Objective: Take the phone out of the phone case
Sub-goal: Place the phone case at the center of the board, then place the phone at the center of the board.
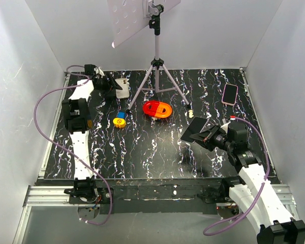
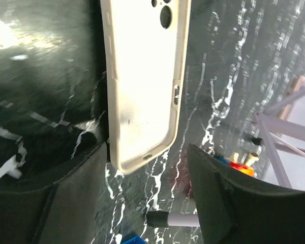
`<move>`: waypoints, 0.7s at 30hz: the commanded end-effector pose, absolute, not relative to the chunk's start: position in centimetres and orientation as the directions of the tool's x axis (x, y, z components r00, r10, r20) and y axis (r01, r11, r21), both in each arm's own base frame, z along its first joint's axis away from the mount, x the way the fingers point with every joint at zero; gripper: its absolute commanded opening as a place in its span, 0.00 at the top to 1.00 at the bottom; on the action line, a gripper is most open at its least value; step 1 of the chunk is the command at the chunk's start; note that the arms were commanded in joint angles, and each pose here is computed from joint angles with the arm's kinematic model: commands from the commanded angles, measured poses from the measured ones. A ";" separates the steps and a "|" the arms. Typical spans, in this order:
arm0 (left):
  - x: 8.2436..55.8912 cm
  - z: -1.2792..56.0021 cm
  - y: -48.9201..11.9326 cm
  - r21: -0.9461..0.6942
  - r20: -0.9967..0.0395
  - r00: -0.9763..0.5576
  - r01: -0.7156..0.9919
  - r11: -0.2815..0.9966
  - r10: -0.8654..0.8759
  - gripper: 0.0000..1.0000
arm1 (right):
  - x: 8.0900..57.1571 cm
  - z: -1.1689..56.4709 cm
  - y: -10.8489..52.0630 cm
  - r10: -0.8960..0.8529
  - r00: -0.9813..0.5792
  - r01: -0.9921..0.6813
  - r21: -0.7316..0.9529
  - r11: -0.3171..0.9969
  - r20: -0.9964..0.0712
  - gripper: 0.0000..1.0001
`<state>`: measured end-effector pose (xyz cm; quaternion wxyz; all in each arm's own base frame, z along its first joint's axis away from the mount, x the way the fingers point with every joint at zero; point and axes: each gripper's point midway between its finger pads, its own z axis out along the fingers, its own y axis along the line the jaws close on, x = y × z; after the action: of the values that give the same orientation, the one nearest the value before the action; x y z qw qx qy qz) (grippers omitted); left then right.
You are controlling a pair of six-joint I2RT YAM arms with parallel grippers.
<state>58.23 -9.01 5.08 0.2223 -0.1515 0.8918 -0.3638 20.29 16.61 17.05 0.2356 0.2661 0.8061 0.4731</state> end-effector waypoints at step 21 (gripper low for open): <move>39.1 20.6 -17.9 -0.586 -0.590 -0.756 0.159 0.795 -0.283 0.02 | 31.6 10.3 -5.1 0.973 0.092 0.623 0.774 0.111 -0.213 0.99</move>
<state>40.76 -16.33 21.08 0.3522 -0.0907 0.8800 -0.3055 27.33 -3.02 7.67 0.3172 0.6338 0.6791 0.1912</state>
